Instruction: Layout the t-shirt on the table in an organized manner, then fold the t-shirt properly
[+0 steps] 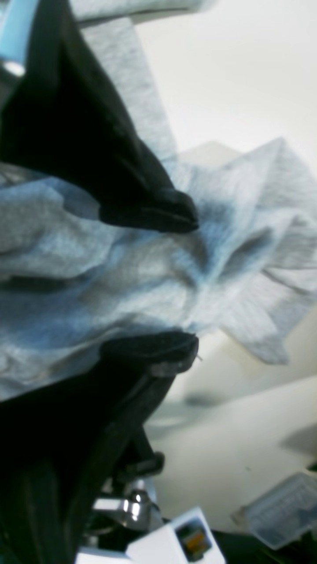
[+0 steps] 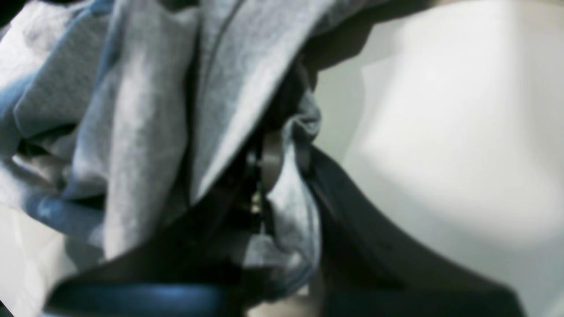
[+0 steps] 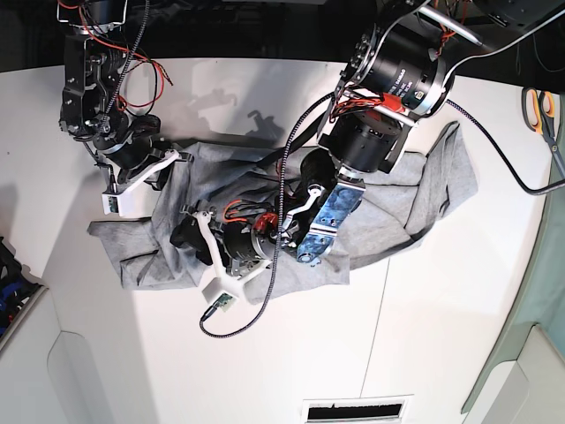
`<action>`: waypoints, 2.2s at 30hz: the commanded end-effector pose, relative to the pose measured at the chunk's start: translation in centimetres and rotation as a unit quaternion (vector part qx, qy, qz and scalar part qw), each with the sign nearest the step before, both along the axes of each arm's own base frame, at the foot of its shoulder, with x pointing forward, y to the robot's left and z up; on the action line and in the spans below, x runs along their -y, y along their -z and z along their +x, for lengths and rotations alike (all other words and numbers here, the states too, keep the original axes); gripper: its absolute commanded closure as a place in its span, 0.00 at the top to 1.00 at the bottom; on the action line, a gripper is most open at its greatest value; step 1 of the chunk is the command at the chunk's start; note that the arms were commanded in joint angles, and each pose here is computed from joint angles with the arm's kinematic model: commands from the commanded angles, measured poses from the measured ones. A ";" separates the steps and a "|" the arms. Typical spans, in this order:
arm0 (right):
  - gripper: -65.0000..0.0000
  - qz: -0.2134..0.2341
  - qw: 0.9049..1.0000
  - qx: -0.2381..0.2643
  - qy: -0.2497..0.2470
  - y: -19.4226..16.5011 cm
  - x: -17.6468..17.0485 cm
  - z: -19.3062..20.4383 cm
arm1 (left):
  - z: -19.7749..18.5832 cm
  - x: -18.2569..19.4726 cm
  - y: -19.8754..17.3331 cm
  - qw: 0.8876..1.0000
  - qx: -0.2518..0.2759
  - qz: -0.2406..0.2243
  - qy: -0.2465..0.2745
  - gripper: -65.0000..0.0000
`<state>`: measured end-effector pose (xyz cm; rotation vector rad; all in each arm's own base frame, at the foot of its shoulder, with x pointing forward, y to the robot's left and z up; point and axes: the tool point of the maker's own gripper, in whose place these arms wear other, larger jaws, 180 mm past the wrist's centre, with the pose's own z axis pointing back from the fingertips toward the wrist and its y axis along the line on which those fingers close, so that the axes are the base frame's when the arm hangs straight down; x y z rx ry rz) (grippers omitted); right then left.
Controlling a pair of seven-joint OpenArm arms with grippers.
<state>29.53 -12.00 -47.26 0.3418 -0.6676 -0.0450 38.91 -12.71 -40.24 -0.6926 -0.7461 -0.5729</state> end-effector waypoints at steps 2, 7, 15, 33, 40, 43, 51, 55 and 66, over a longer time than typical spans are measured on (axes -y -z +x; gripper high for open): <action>0.00 -0.001 1.000 -0.015 -0.006 0.3 -0.5 -0.5 | 0.9 1.0 -2.0 1.000 0.025 -0.013 0.011 0.59; 0.00 0.012 1.000 -0.015 -0.006 0.3 -1.9 -0.5 | 1.0 1.0 -0.9 0.998 0.045 0.038 0.008 0.01; 0.00 0.015 1.000 -0.020 -0.006 0.4 -2.2 -0.7 | 3.9 -0.4 -2.2 0.995 0.067 0.060 -0.045 0.00; 0.00 0.078 0.995 0.040 -0.055 -5.1 -4.7 -5.5 | 9.8 -1.0 -12.2 0.985 0.154 0.045 -0.063 0.00; 0.00 0.123 0.984 0.093 -0.086 -10.8 -6.6 -7.0 | 11.9 -1.2 -16.1 0.979 0.183 0.057 -0.061 0.00; 0.00 0.131 0.980 0.112 -0.103 -13.1 -7.2 -7.7 | 12.4 -1.2 -17.1 0.977 0.194 0.057 -0.062 0.00; 0.00 0.130 0.968 0.170 -0.130 -18.7 -8.2 -9.9 | 12.7 -1.2 -18.0 0.976 0.202 0.056 -0.062 0.00; 0.00 0.132 0.961 0.194 -0.142 -21.6 -8.7 -11.3 | 12.8 -1.2 -18.0 0.976 0.202 0.056 -0.062 0.00; 0.00 0.077 0.966 0.201 -0.141 -21.7 -7.8 -11.4 | 12.0 -1.0 -16.7 0.979 0.188 0.054 -0.054 0.00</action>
